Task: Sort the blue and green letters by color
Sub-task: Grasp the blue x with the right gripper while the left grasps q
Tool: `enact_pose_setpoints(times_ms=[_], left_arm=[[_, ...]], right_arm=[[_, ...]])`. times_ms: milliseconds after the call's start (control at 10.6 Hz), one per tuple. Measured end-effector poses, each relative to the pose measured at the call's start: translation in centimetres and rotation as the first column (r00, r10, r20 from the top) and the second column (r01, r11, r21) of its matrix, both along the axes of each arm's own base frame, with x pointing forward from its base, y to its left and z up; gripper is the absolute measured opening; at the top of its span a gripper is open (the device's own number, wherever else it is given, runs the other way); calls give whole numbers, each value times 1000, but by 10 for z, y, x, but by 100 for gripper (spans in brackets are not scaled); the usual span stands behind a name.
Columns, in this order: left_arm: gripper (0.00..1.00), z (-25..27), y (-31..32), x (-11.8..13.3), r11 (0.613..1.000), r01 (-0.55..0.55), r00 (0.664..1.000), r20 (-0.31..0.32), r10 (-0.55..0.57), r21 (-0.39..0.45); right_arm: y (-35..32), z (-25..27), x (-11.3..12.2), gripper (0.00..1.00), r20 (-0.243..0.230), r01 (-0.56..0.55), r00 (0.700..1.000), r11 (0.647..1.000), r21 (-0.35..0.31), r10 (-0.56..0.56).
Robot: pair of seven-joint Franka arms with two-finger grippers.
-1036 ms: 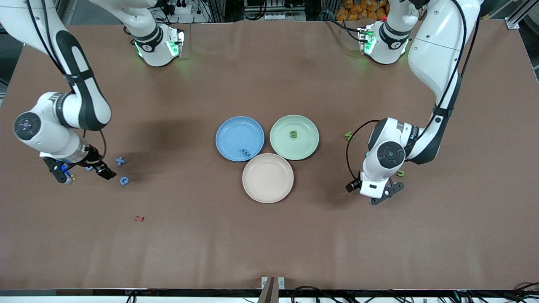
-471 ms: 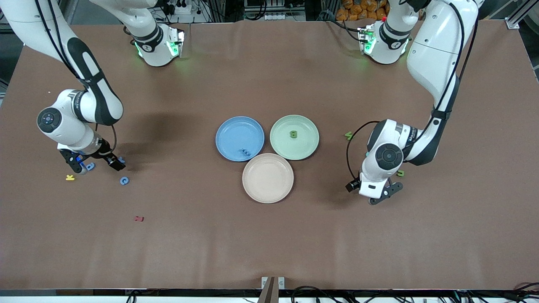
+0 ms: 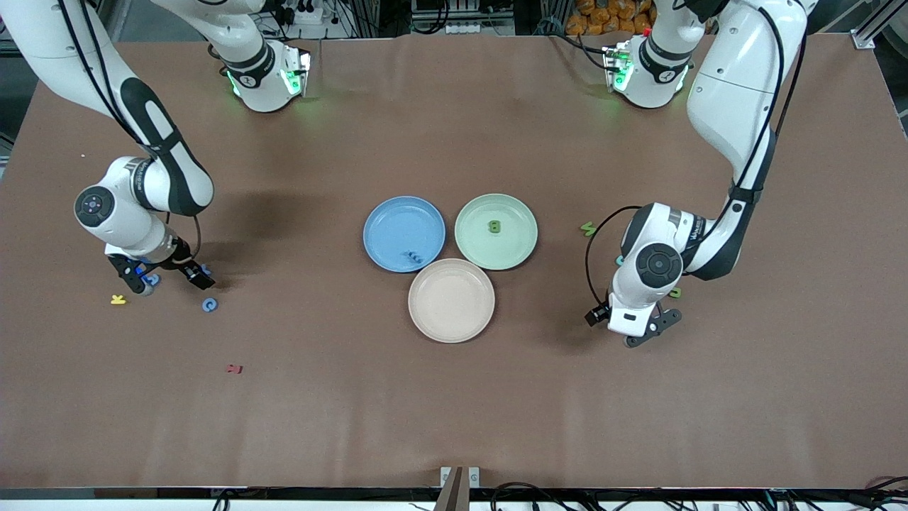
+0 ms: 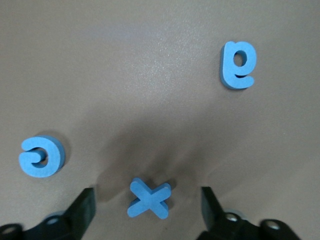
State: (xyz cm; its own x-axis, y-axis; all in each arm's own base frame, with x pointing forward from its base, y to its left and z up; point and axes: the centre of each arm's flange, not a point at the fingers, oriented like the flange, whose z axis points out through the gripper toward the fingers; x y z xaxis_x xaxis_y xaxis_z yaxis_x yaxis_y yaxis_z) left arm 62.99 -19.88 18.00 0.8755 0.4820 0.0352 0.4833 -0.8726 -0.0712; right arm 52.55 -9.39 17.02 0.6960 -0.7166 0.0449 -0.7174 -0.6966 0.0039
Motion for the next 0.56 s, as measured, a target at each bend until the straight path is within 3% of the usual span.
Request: enact_pose_setpoints(times_ms=[377, 471, 565], left_arm=[[84, 0, 11, 5, 1000, -17, 1000, 17, 17, -8], [76, 0, 10, 5, 1000, -17, 1000, 17, 17, -8], [75, -1, 10, 5, 1000, -16, 1000, 17, 16, -9]], right_arm=[[0, 3, 2, 37, 7, -9, 1000, 1000, -1, 9], [0, 4, 2, 34, 6, -15, 1000, 1000, -1, 15], [0, 4, 2, 34, 0, -34, 999, 999, -1, 34]])
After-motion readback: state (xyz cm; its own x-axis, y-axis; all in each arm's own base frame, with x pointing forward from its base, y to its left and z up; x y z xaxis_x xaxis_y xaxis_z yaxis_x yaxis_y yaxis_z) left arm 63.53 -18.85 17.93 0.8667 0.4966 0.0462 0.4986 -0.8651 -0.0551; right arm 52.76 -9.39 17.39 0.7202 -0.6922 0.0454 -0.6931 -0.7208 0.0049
